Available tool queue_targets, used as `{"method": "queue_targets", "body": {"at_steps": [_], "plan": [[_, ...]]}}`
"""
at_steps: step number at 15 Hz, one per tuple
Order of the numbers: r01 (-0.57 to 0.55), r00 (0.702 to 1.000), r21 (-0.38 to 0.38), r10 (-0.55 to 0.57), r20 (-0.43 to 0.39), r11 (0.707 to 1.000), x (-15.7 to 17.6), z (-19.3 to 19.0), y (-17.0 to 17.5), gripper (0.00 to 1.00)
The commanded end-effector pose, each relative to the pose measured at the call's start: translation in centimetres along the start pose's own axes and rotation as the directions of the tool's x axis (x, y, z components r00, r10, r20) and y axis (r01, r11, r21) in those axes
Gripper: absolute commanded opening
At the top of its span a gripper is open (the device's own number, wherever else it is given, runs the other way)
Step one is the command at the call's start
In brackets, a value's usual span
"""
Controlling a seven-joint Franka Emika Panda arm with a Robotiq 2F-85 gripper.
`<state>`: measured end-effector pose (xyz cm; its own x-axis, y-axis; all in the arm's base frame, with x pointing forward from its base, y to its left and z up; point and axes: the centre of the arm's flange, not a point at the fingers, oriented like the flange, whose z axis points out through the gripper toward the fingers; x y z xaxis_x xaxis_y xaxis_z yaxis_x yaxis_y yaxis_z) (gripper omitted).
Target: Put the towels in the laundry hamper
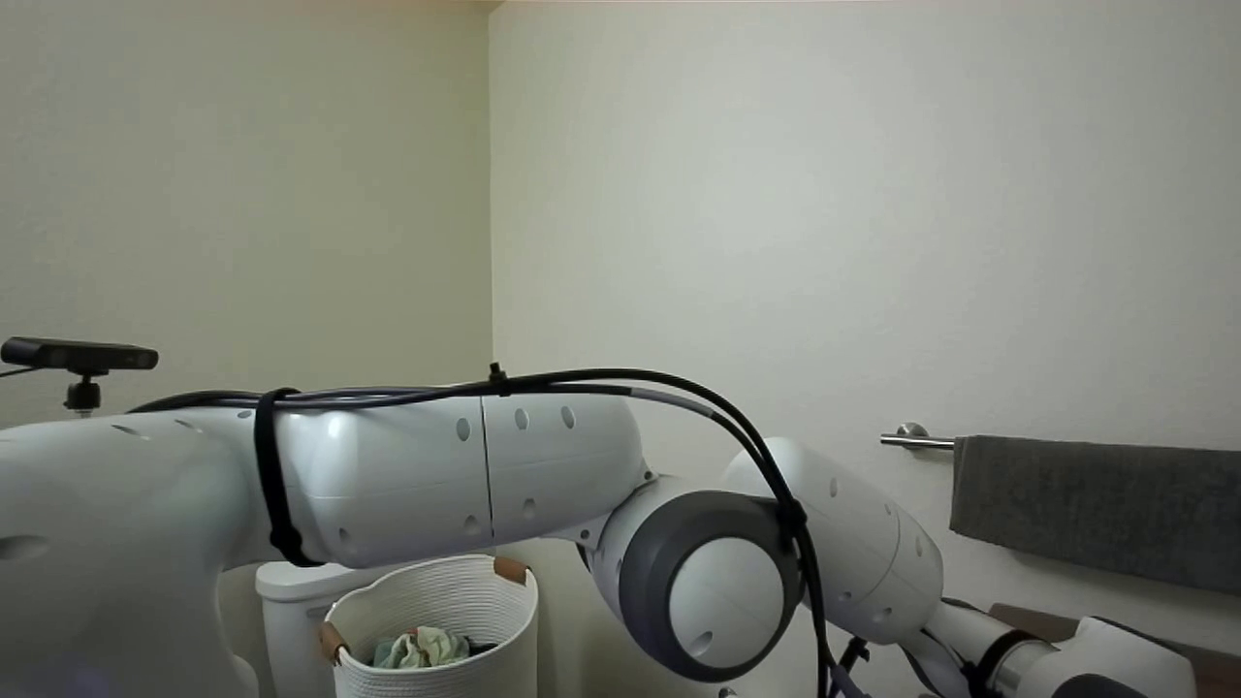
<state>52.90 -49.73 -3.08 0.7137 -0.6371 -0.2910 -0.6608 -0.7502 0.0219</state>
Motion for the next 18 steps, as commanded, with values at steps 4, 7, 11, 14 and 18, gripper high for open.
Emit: {"method": "queue_targets", "body": {"at_steps": [4, 7, 11, 14, 18], "plan": [[0.013, 0.999, -0.022, -0.012, 0.036, 1.0, 7.2, 2.0, 0.5, 0.15], [0.012, 0.999, -0.017, -0.011, 0.04, 1.0, 7.1, 2.4, 0.3, 0.08], [0.022, 0.999, -0.013, -0.021, 0.05, 1.0, 7.0, 2.4, -0.4, 0.1], [0.039, 0.997, -0.032, -0.037, 0.062, 0.999, 6.8, -0.9, -2.6, 0.11], [0.036, 0.998, -0.062, -0.033, 0.047, 0.997, 4.2, -9.9, -7.7, 0.11]]}}
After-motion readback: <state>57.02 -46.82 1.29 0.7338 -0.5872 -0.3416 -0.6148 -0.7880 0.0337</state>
